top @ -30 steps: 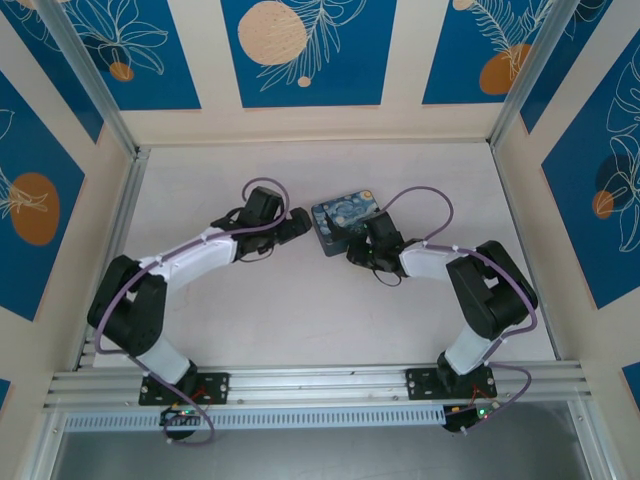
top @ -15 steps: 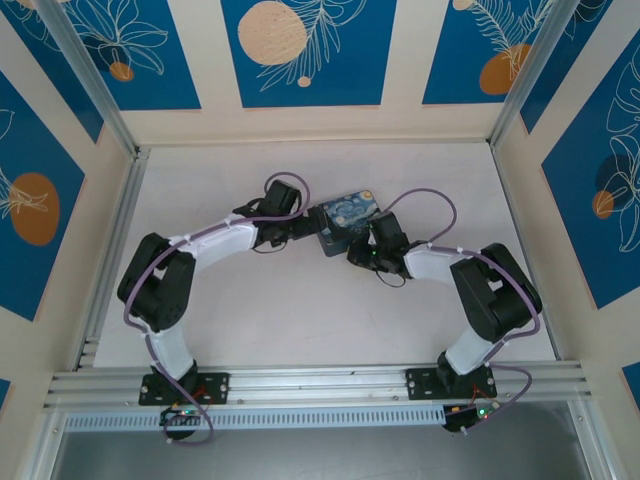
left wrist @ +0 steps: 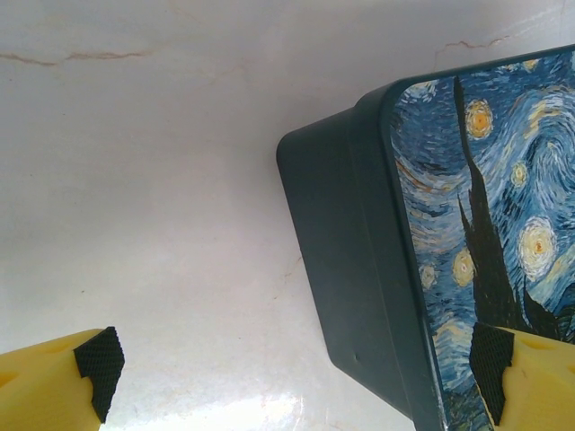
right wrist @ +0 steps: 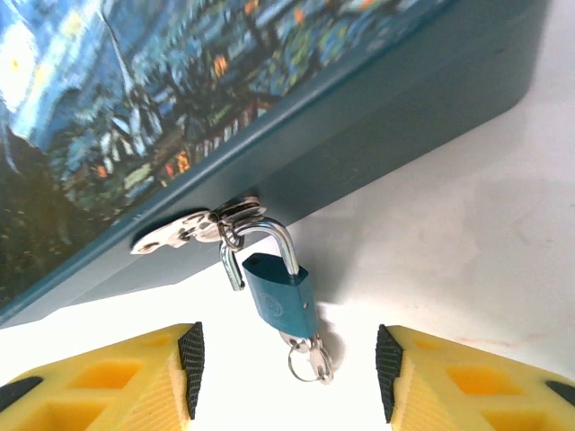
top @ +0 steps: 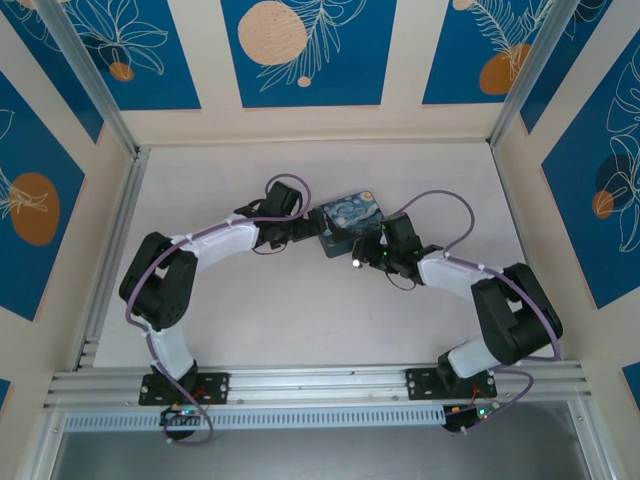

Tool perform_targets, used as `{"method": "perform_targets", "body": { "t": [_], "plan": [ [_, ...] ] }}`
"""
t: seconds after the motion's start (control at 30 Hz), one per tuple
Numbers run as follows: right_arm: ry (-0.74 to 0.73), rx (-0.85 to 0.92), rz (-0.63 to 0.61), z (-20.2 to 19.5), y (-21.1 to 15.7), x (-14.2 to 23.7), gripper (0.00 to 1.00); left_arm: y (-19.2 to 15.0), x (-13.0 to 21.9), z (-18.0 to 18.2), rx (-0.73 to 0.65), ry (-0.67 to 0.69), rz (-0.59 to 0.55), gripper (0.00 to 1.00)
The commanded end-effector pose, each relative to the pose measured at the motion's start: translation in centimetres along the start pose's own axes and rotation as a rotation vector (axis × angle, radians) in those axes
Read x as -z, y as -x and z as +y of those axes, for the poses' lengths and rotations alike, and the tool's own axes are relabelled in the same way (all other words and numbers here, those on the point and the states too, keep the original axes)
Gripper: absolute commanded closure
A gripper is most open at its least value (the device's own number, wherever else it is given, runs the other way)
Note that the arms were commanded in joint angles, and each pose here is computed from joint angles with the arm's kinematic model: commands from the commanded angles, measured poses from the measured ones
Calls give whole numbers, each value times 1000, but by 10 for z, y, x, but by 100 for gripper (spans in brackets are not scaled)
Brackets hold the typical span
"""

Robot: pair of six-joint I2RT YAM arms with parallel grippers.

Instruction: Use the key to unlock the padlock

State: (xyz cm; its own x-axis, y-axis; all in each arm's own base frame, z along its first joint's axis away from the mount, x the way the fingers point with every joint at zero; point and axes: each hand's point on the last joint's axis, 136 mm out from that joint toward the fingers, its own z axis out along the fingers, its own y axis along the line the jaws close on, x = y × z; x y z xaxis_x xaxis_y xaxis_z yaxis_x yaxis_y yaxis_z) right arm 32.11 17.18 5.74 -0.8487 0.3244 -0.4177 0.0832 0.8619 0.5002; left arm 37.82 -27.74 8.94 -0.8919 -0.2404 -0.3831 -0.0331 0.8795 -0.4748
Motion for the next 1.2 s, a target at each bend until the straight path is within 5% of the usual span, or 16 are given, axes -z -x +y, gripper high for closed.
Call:
{"method": "perform_targets", "body": {
  "t": [0.0, 0.1, 0.33, 1.17],
  "plan": [
    [-69, -19, -24, -11, -2, 11, 46, -1, -3, -1, -19, 8, 3, 0],
    [-32, 7, -25, -8, -4, 12, 54, -2, -4, -1, -20, 6, 6, 0],
    [104, 60, -9, 5, -7, 4, 55, -2, -6, -5, -19, -10, 10, 0],
    [132, 43, 22, 5, -1, -28, 63, -5, -12, -6, 4, -28, 23, 0]
  ]
}}
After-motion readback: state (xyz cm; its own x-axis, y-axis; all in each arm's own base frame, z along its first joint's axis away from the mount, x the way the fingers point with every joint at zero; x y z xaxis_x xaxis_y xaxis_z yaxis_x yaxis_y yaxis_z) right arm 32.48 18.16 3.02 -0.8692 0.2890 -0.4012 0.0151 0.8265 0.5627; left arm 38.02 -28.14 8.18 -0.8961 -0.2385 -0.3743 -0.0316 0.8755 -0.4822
